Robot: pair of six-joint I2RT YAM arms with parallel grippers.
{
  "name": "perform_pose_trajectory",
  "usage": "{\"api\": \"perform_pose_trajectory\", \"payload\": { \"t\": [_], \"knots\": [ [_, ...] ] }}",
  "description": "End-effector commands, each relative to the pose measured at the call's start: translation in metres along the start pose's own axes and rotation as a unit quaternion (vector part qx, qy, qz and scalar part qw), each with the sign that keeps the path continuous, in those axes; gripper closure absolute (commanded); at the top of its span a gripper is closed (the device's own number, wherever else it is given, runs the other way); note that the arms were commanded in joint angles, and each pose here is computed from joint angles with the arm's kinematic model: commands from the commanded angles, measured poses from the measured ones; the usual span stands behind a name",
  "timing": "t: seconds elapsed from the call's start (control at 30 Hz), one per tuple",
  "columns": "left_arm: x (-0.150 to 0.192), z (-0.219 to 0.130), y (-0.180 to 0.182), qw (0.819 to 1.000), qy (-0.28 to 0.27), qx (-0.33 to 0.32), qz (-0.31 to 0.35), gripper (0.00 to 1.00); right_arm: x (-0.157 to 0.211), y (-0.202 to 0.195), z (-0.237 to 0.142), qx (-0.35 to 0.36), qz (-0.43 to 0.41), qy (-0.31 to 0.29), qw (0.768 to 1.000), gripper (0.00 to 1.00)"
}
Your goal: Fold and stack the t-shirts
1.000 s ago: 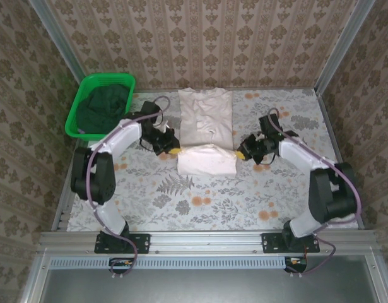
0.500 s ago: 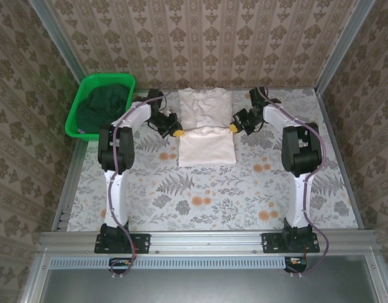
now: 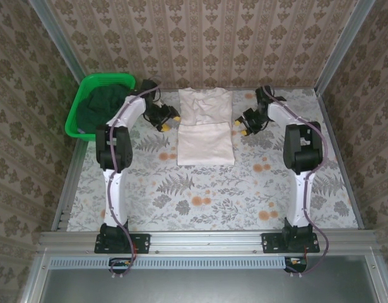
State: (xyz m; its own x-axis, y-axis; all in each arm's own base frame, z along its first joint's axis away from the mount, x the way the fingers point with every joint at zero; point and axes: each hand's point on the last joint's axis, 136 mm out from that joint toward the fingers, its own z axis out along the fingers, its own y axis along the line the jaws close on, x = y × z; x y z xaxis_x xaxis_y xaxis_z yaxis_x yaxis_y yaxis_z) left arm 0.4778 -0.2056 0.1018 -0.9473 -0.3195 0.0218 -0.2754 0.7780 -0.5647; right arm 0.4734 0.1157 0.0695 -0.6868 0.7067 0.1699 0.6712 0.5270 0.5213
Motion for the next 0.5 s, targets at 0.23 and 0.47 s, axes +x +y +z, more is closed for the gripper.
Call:
{"api": "perform_pose_trajectory", "payload": {
  "t": [0.23,0.47],
  "knots": [
    [0.132,0.015,-0.035,0.980,0.117,0.014,0.162,0.64,0.114,0.005,0.002,-0.083,-0.105,0.030,0.991,0.94],
    [0.173,0.071,0.029,0.967,0.176,-0.044,0.179,0.66,0.122,-0.066,0.055,-0.014,-0.068,0.043,0.997,0.96]
  ]
}}
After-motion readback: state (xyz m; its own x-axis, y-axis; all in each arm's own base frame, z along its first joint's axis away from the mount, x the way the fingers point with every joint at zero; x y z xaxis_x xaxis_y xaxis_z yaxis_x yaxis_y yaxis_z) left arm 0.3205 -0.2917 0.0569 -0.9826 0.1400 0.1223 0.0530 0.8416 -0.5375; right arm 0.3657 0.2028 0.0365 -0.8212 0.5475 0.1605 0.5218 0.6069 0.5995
